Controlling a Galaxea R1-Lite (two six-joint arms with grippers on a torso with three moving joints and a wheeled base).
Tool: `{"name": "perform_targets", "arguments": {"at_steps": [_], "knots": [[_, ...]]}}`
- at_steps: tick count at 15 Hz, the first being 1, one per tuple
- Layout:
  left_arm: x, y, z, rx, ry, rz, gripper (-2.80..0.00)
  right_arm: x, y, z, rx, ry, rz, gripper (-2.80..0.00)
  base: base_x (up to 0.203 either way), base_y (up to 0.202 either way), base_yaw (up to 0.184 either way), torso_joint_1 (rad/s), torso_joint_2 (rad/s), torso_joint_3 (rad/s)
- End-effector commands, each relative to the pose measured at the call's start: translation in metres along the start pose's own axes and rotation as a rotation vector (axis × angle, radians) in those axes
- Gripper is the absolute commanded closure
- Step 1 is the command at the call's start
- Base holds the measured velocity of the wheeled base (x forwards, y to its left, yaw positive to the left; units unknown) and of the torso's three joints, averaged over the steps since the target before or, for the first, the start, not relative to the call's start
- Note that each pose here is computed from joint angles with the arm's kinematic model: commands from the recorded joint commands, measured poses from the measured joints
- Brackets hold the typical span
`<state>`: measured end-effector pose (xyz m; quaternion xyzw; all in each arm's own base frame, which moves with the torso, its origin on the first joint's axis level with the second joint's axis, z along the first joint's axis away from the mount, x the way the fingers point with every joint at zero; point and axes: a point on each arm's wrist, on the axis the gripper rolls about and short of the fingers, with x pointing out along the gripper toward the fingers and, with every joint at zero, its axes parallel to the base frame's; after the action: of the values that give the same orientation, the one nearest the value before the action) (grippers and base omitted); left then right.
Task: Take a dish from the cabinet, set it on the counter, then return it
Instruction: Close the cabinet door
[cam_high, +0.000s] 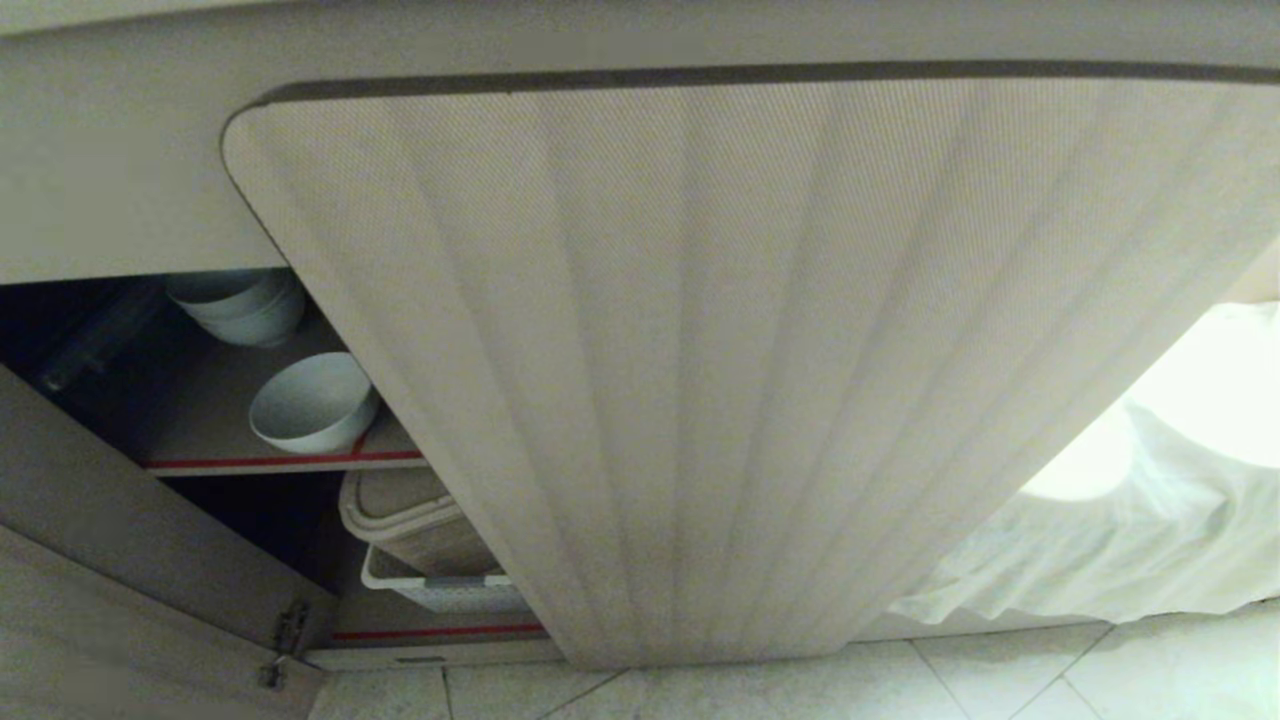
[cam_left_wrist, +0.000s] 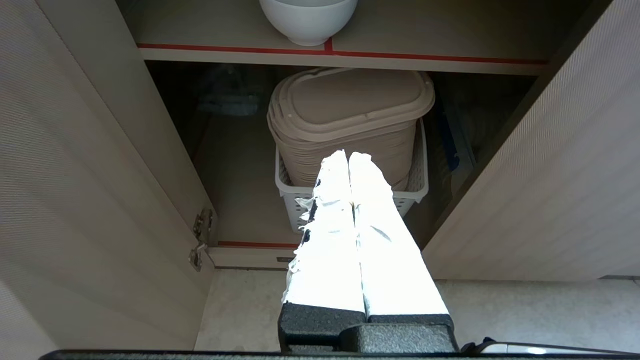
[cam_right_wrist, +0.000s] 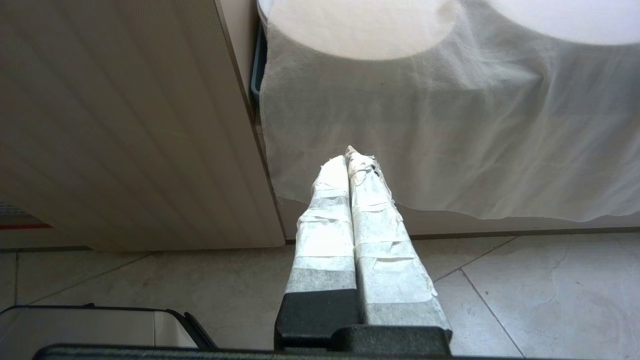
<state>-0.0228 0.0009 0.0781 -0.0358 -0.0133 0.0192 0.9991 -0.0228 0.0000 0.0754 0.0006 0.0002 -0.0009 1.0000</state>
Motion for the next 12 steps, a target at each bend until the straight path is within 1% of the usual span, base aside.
{"name": "perform_targets", "arguments": {"at_steps": [1, 12], "knots": [[0.0000, 0.0000, 0.0000, -0.003, -0.001, 0.000, 0.00, 0.0000, 0.0000, 0.0000, -0.001, 0.000, 0.000, 0.00, 0.000, 0.000, 0.000, 0.000, 0.00, 0.000], [0.0000, 0.0000, 0.0000, 0.001, -0.001, -0.001, 0.00, 0.0000, 0.0000, 0.0000, 0.000, 0.000, 0.000, 0.00, 0.000, 0.000, 0.000, 0.000, 0.00, 0.000]]}}
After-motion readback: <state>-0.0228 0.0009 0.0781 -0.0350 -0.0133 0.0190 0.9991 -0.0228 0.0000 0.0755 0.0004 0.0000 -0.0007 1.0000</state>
